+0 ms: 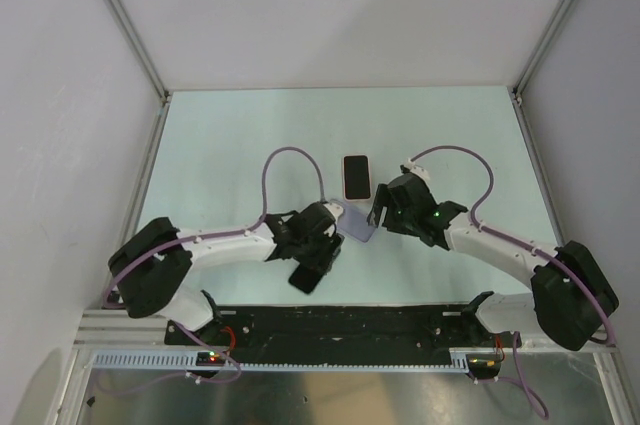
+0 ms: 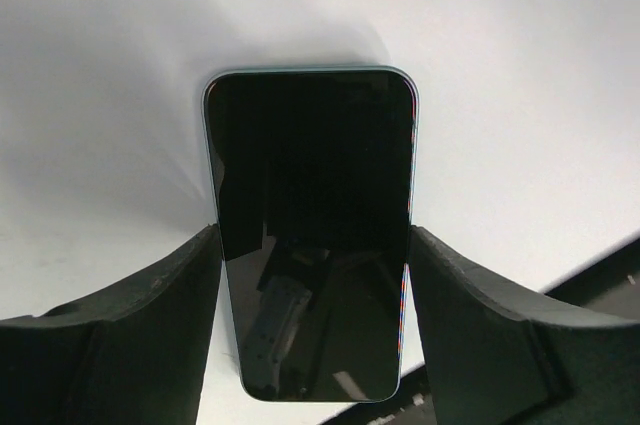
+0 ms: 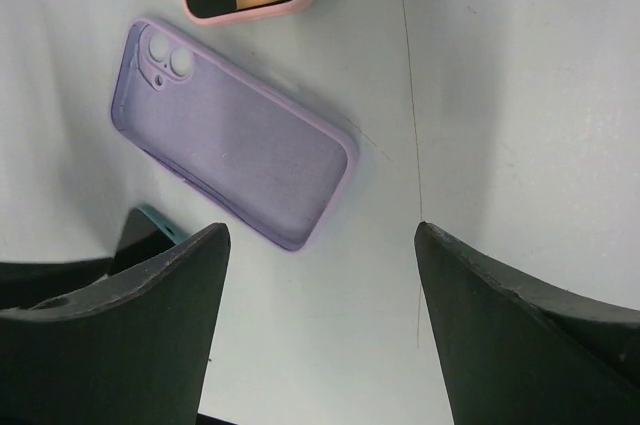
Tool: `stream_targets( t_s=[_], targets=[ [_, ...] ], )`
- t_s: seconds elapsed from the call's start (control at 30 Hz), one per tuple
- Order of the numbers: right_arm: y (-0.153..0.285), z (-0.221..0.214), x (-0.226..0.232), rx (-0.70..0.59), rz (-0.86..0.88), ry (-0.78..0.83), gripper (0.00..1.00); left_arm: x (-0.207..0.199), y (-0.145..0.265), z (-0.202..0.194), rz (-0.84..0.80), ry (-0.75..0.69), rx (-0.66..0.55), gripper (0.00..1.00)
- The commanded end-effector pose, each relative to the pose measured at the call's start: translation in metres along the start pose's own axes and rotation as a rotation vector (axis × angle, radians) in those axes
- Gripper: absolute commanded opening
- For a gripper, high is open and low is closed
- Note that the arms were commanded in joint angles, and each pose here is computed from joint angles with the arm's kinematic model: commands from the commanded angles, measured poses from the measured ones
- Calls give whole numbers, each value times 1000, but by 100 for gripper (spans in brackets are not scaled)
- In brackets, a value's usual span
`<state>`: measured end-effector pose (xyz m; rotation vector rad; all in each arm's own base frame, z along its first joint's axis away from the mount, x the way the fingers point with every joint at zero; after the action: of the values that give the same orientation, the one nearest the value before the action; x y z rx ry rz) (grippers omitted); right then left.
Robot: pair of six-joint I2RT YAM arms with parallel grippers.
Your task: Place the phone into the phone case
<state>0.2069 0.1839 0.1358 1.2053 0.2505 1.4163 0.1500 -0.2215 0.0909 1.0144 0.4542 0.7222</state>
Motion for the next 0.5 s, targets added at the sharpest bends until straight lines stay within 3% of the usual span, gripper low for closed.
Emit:
stream_targets(
  t_s=[0.0,0.27,0.47],
  targets=[
    [-1,1,-1,18,-10,24,80,-36,14,-6,-219,-146,14,50],
    [1,4,-20,4,-74,-57,80,-62,9,17,-319,-326,-6,48],
    [16,17,-51,-73,-90,-191,80,-68,-3,36,-276,-462,0,46]
  ],
)
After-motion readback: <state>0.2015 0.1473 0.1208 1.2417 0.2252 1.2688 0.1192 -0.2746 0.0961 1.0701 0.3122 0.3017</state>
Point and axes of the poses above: each gripper's point midway between its finger pads, its own y axis back along the fingers, its own x axis along the line the jaws close on, z = x × y, the point moved 8 cm from there along y, back along the fingers, and after that the axes turned 14 degrees about -y, right-handed, at the moved point
